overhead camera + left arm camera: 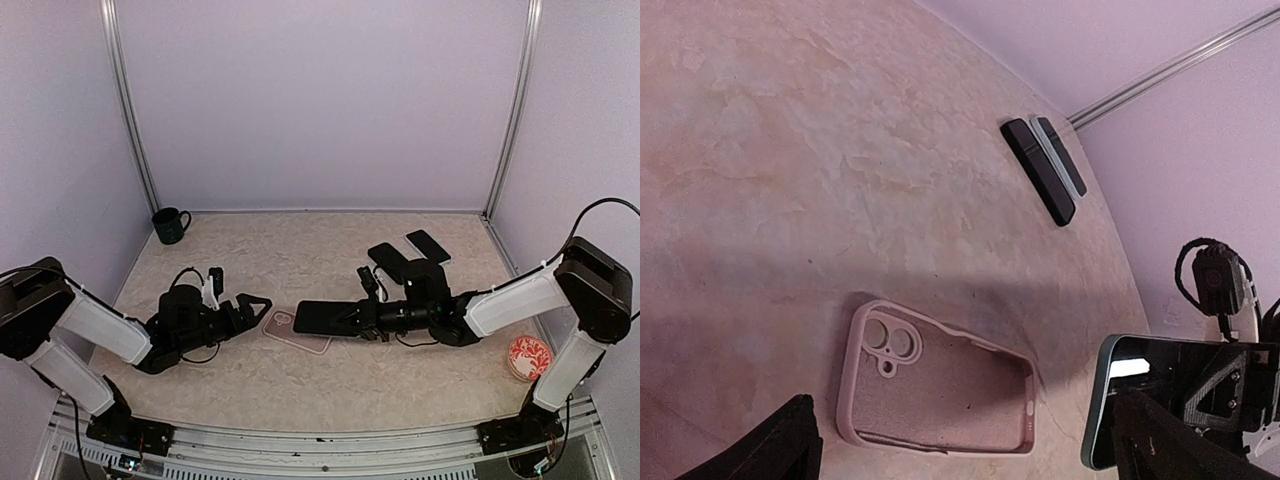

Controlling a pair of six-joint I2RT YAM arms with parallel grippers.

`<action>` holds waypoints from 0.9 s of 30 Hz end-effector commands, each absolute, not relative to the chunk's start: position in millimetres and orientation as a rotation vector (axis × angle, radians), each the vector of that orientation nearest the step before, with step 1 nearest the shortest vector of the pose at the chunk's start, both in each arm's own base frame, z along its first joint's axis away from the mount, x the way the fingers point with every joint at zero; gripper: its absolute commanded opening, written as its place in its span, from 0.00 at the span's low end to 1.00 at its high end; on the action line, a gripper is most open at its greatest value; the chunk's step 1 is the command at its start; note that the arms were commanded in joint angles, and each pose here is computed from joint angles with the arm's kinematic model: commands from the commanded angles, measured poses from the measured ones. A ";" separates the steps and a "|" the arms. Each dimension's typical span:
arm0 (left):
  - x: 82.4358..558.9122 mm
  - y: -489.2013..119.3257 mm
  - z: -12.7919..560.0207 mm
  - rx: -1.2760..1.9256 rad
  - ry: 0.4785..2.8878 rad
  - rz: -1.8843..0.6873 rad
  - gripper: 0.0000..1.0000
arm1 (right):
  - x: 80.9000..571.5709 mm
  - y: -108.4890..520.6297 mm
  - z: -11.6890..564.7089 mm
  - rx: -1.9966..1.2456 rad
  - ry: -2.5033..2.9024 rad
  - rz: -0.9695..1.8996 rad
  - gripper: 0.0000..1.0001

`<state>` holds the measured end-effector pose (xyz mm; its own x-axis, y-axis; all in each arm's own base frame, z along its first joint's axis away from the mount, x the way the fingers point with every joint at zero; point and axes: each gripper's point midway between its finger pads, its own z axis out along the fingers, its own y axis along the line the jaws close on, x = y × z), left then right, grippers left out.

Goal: Put the phone into the phone case
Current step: Install the phone at the top left corner of the phone case.

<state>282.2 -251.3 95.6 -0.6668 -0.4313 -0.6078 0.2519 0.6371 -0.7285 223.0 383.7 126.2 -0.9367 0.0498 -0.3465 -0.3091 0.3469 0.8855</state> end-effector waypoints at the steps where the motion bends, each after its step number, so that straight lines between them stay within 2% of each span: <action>1: 292.6 -265.4 107.2 -0.122 1.982 -1.160 0.99 | 232.9 395.5 133.9 -0.138 2.314 1.646 0.00; 17: 298.2 -285.0 80.3 -0.105 2.040 -1.229 0.99 | 247.7 408.5 114.2 -0.001 2.409 1.638 0.00; 27: 302.4 -278.0 65.1 -0.156 2.083 -1.163 0.99 | 253.8 416.7 111.7 0.015 2.417 1.650 0.00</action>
<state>294.0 -282.1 66.8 -0.7384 -0.4061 -0.5384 0.2572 0.5684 -0.7815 248.4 403.5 93.6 -0.9808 0.1279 -0.1474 -0.0804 0.4234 0.9024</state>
